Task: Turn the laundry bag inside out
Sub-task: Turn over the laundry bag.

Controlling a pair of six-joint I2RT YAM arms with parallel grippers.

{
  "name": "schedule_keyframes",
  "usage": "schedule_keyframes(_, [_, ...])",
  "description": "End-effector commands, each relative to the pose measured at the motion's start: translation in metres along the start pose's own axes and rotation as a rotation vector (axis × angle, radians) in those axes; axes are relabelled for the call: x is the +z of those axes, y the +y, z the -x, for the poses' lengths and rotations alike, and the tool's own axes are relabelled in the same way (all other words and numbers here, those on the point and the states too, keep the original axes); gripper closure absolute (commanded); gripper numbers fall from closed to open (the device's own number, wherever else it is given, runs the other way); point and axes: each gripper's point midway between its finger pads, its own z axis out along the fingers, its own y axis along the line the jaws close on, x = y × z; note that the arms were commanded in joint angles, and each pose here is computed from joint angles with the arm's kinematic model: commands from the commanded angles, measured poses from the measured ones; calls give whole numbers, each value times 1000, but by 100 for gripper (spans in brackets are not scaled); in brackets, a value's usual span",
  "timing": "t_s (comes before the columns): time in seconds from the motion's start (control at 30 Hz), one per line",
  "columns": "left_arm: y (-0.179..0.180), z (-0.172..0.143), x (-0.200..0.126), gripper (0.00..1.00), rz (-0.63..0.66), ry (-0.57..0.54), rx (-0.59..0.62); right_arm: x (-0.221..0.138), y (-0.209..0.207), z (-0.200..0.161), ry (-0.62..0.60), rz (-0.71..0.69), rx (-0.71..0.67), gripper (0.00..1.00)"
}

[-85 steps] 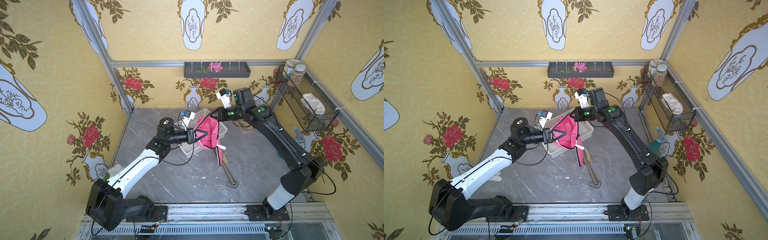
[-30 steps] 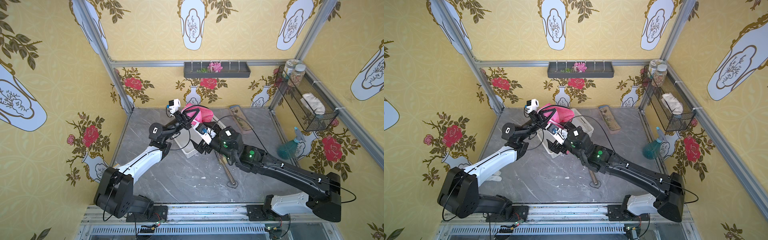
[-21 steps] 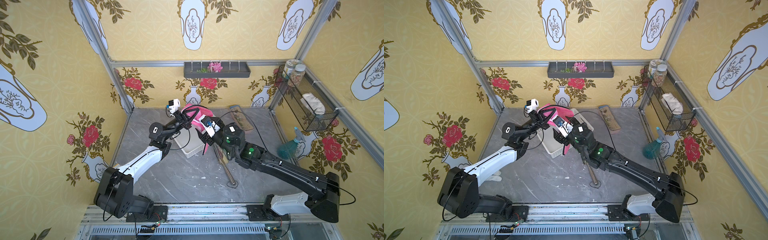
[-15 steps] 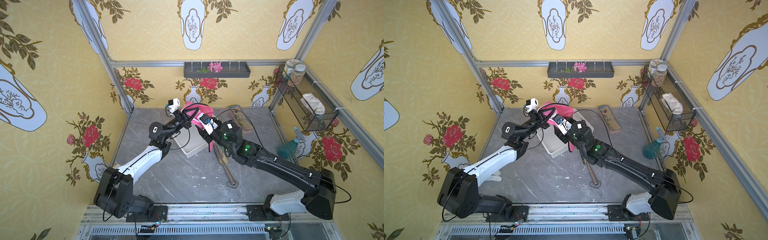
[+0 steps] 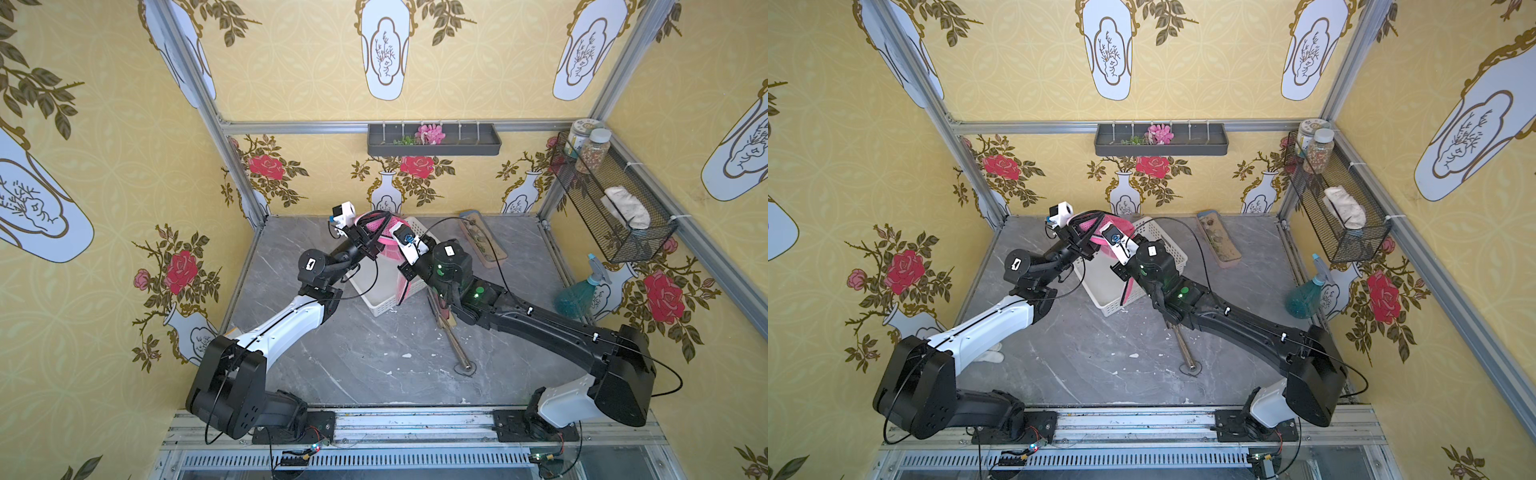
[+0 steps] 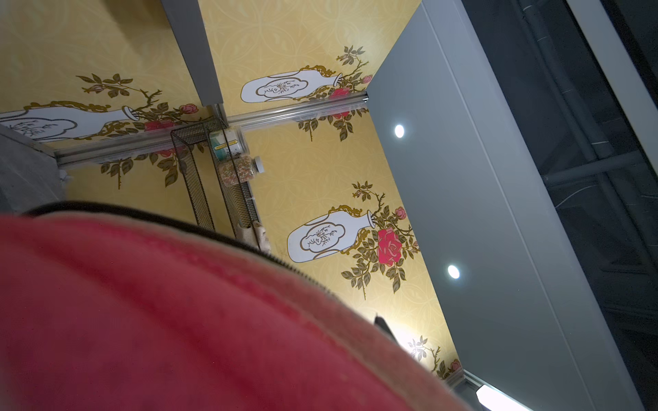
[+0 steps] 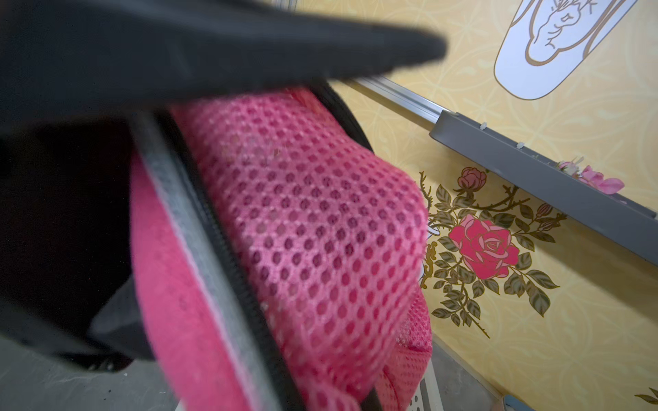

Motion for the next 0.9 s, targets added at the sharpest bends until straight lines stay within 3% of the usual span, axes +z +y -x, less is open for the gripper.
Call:
schedule_keyframes(0.0, [12, 8, -5, 44, 35, -52, -19, -3, -12, 28, -107, -46, 32, 100])
schedule_keyframes(0.1, [19, 8, -7, 27, 65, -54, -17, -2, -15, 29, -101, -58, 39, 100])
schedule_keyframes(0.27, [36, 3, -11, 19, 137, -28, -2, 2, -28, 27, -70, -121, 36, 100])
schedule_keyframes(0.67, [72, -22, -30, 39, 220, 88, 15, -2, -54, 27, -21, -137, 15, 100])
schedule_keyframes(0.87, [51, -43, -33, 37, 235, 217, 203, -18, -84, 10, 46, -139, -44, 100])
